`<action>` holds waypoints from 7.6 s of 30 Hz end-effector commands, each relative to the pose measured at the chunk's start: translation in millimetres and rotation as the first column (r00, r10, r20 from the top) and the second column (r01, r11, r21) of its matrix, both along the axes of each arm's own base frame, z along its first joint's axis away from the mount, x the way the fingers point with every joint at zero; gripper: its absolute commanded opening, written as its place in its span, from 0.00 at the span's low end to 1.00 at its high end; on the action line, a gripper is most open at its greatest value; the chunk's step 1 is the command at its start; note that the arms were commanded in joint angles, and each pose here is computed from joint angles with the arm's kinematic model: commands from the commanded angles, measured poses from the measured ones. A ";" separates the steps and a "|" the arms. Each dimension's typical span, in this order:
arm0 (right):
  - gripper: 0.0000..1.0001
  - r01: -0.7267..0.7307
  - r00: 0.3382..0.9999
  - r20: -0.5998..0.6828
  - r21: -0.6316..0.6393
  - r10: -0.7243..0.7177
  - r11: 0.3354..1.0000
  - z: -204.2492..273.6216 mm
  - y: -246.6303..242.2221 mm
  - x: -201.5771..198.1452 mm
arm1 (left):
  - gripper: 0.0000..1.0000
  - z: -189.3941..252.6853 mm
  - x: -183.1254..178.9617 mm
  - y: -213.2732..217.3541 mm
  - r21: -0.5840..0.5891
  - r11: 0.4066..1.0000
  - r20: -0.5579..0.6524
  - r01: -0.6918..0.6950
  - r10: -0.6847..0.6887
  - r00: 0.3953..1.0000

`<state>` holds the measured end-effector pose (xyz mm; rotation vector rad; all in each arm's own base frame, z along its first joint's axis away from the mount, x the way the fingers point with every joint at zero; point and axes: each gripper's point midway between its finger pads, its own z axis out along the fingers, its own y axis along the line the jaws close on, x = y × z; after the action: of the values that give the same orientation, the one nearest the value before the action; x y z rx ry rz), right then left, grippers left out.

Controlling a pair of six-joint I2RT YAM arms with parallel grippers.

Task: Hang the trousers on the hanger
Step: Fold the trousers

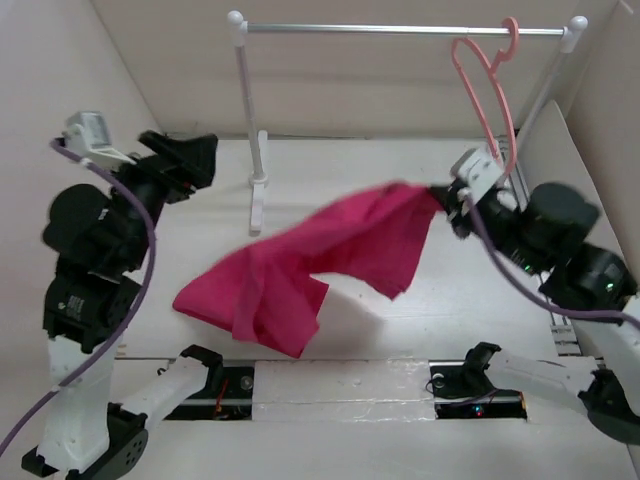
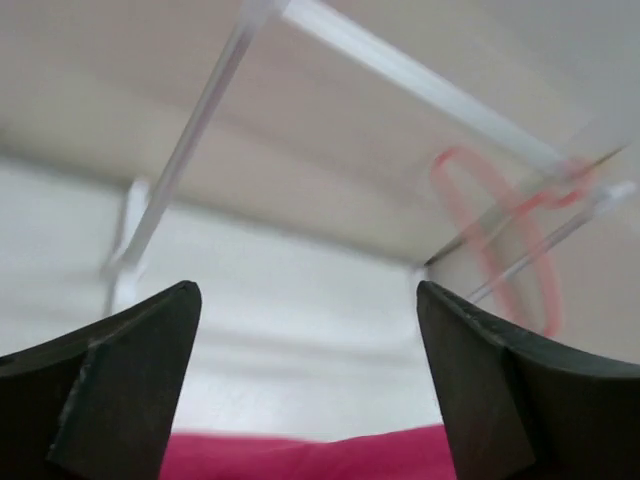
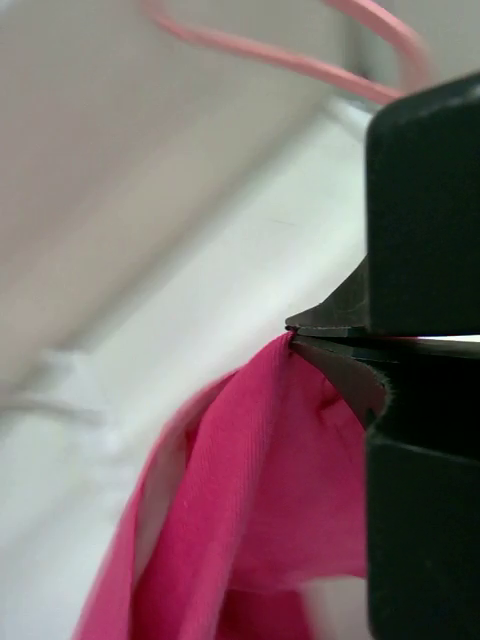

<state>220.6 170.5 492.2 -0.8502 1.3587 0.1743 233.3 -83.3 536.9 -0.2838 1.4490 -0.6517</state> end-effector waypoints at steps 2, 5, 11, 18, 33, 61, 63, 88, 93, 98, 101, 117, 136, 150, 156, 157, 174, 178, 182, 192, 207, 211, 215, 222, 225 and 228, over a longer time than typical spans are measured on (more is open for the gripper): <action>0.00 0.344 0.838 -0.383 -0.185 -0.390 0.921 -180.3 -77.2 -8.9 | 0.88 -179.9 42.5 0.9 0.244 0.970 -0.427 -0.014 0.120 0.896; 0.00 0.509 0.768 -0.388 -0.115 -0.510 0.853 -201.7 -120.9 -20.5 | 0.87 -270.8 36.9 -3.7 0.274 0.960 -0.601 0.052 0.129 0.789; 0.00 0.698 0.655 -0.339 -0.072 -0.675 0.713 -193.8 -167.6 -22.2 | 0.78 -383.0 5.0 -21.0 0.185 0.969 -0.810 0.164 0.056 0.584; 0.00 0.604 0.717 -0.348 -0.122 -0.604 0.788 -208.6 -140.7 0.2 | 0.83 -422.9 -7.0 -23.6 0.145 0.985 -0.877 0.096 0.083 0.473; 0.00 0.494 0.815 -0.291 -0.098 -0.500 0.864 -171.4 -106.3 37.5 | 0.66 -491.5 -56.5 -4.5 0.039 0.954 -0.945 -0.298 0.132 0.298; 0.00 0.376 0.875 -0.287 -0.108 -0.391 0.920 -155.8 -87.5 38.5 | 0.84 -461.2 -56.1 3.5 -0.089 0.885 -0.930 -0.457 0.090 0.356; 0.00 0.392 0.864 -0.289 -0.129 -0.413 0.911 -157.6 -92.7 40.4 | 0.82 -475.6 -57.8 2.1 -0.100 0.873 -0.936 -0.477 0.079 0.342; 0.00 0.321 0.893 -0.312 -0.067 -0.325 0.945 -154.9 -104.4 70.0 | 0.00 -411.1 -4.9 6.9 -0.007 0.929 -0.858 -0.371 0.185 0.480; 0.00 0.229 0.963 -0.140 -0.034 -0.232 0.973 -57.4 -93.2 31.1 | 0.00 -237.9 17.9 48.5 0.018 0.898 -0.599 -0.440 0.362 0.714; 0.00 0.240 0.971 -0.009 0.033 -0.240 0.970 13.8 -96.9 11.3 | 0.00 -101.7 19.8 80.5 -0.023 0.850 -0.353 -0.527 0.486 0.799; 0.00 0.246 0.967 0.045 0.066 -0.249 0.967 42.1 -99.4 4.9 | 0.00 -50.3 32.4 85.8 0.004 0.837 -0.263 -0.547 0.528 0.807; 0.00 0.385 0.719 -0.526 -0.243 -0.454 0.890 -260.1 -127.9 -9.6 | 0.68 -305.3 150.1 46.7 0.434 0.877 -0.661 -0.207 0.465 0.589; 0.36 0.124 0.602 -0.770 -0.173 -0.212 0.977 -347.1 -67.5 7.7 | 0.78 -377.9 -20.7 -234.5 0.205 0.802 -0.796 0.560 -0.196 0.573; 0.67 -0.271 0.480 -0.877 -0.117 0.029 0.955 -336.4 2.0 -91.9 | 0.97 -461.1 -79.7 -273.2 0.089 0.803 -0.865 0.590 -0.232 0.445; 0.76 0.031 0.691 -0.711 -0.145 -0.126 0.989 -282.2 -37.2 -14.1 | 0.07 -485.1 -57.5 -266.9 0.215 0.820 -0.873 0.530 -0.083 0.481; 0.76 0.102 0.689 -0.702 -0.152 -0.181 0.983 -284.9 -51.5 -0.3 | 0.00 -491.8 -54.3 -257.0 0.249 0.821 -0.876 0.513 -0.034 0.481; 0.85 0.339 0.568 -0.807 0.051 -0.161 0.939 -409.4 -49.7 90.5 | 0.00 -511.8 -118.5 -179.9 0.216 0.819 -0.925 0.531 -0.002 0.379; 0.80 0.328 0.497 -0.863 0.093 -0.088 0.940 -436.3 -31.3 71.6 | 0.00 -507.9 -115.9 -183.5 0.212 0.824 -0.921 0.526 -0.011 0.388; 0.73 0.363 0.472 -0.876 0.086 -0.104 0.928 -449.8 -33.4 49.5 | 0.00 -504.9 -114.1 -181.6 0.228 0.819 -0.917 0.526 -0.001 0.398; 0.00 0.417 0.591 -0.793 0.144 -0.148 0.897 -412.4 -67.5 78.6 | 0.00 -451.9 -96.4 -205.9 0.212 0.818 -0.875 0.534 -0.084 0.477; 0.84 0.788 0.532 -0.557 0.049 -0.638 0.614 -269.3 -225.4 155.6 | 0.92 -337.4 -44.9 -246.9 0.362 0.789 -0.739 0.496 -0.081 0.669; 0.83 0.722 0.572 -0.599 0.044 -0.560 0.691 -291.9 -205.5 143.1 | 0.93 -346.3 -23.6 -180.2 0.371 0.877 -0.728 0.305 0.070 0.682; 0.50 0.553 0.703 -0.603 0.129 -0.377 0.823 -300.9 -146.9 117.4 | 0.91 -364.8 3.6 -82.0 0.328 0.943 -0.732 0.054 0.218 0.645; 0.00 0.179 0.753 -0.653 0.091 -0.077 0.980 -339.1 -35.7 55.0 | 0.84 -362.0 46.4 87.1 0.079 0.889 -0.706 -0.450 0.369 0.605; 0.00 0.036 0.754 -0.657 0.068 0.017 0.997 -346.5 1.4 29.7 | 0.84 -367.3 64.3 118.0 0.086 0.835 -0.716 -0.544 0.432 0.548; 0.08 -0.043 0.758 -0.650 0.045 0.062 0.998 -346.6 23.2 19.9 | 0.82 -380.8 84.9 139.8 0.022 0.816 -0.754 -0.577 0.392 0.527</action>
<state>245.1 178.1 138.2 -0.7524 2.0405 0.5705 289.4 49.7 158.4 -1.2291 1.9458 -0.0991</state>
